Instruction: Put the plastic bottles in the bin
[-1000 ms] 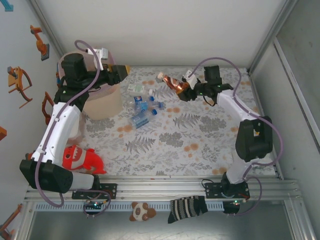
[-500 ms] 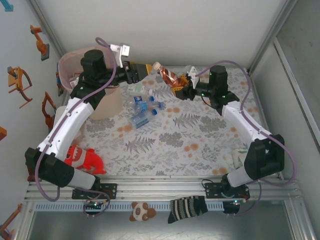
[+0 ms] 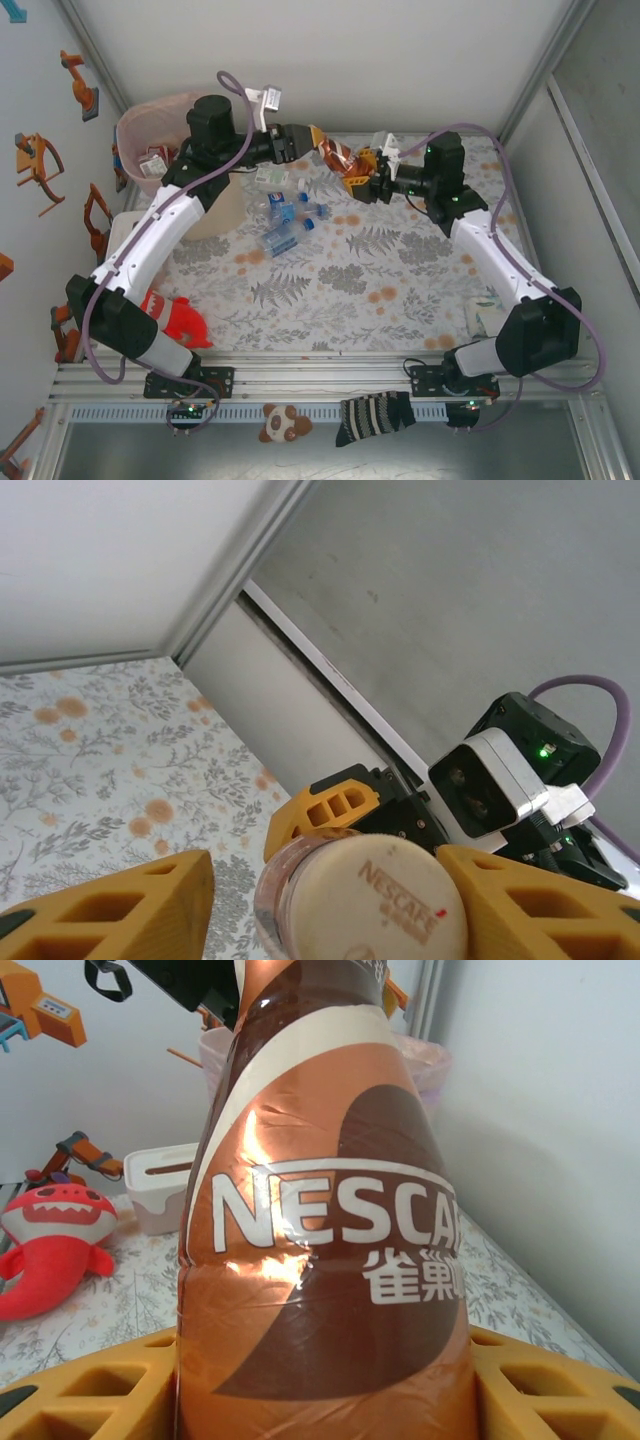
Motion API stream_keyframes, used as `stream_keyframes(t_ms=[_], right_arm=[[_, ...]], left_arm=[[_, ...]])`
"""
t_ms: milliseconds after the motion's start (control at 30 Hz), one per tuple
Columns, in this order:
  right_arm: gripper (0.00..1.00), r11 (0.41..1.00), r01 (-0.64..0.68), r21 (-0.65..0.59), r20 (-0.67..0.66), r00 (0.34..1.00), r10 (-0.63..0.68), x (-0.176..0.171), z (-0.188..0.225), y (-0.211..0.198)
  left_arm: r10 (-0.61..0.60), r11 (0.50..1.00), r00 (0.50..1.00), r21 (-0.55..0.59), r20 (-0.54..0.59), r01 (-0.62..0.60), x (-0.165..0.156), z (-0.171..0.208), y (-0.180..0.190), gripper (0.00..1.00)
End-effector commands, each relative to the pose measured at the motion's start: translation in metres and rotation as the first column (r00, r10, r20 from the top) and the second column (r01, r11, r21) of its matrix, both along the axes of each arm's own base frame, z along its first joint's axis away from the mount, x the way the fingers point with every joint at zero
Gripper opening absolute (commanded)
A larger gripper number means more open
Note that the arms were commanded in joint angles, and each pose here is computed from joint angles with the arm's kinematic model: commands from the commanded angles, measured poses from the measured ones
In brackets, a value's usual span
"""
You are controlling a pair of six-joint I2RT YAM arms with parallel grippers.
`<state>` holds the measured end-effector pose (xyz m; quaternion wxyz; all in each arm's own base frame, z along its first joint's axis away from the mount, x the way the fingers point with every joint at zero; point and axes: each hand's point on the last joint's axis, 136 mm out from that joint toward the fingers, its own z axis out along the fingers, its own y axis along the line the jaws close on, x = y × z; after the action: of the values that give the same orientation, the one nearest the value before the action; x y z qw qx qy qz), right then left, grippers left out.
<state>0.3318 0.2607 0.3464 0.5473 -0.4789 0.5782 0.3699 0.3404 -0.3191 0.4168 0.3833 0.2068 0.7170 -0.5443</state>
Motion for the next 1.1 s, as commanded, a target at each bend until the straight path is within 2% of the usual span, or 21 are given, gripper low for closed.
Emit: stream_keyframes(t_ms=[0,467,533,667,767,967,1067], right_arm=[[0.47,0.999,-0.03,0.015,0.019,0.999,0.029,-0.013,0.01,0.002],[0.48,1.0,0.005,0.005,0.01,1.0,-0.005,-0.013,0.009,0.003],[0.52,1.0,0.009,0.002,0.007,1.0,-0.009,-0.013,0.009,0.003],[0.67,1.0,0.022,-0.004,0.0,1.0,-0.022,-0.012,0.009,0.003],[0.74,0.999,0.038,-0.014,-0.008,0.999,-0.038,-0.013,0.008,0.0],[0.78,0.995,0.08,-0.053,0.007,0.997,-0.08,-0.016,0.005,-0.007],[0.78,0.993,0.094,-0.074,0.01,0.996,-0.094,-0.018,0.002,-0.01]], left_arm=[[-0.015,0.999,0.999,-0.03,0.04,0.016,-0.005,0.019,-0.002,0.54],[-0.009,1.0,0.998,-0.019,0.068,0.01,-0.013,0.02,0.003,0.32],[-0.001,1.0,0.997,-0.015,0.076,0.002,-0.012,0.021,0.003,0.3],[0.019,1.0,0.995,0.003,0.1,-0.019,-0.009,0.022,0.007,0.27],[0.047,0.998,0.991,0.025,0.125,-0.051,-0.006,0.025,0.015,0.26],[0.137,0.984,0.972,0.086,0.193,-0.156,0.007,0.035,0.044,0.26],[0.205,0.961,0.949,0.133,0.241,-0.241,0.016,0.039,0.067,0.26]])
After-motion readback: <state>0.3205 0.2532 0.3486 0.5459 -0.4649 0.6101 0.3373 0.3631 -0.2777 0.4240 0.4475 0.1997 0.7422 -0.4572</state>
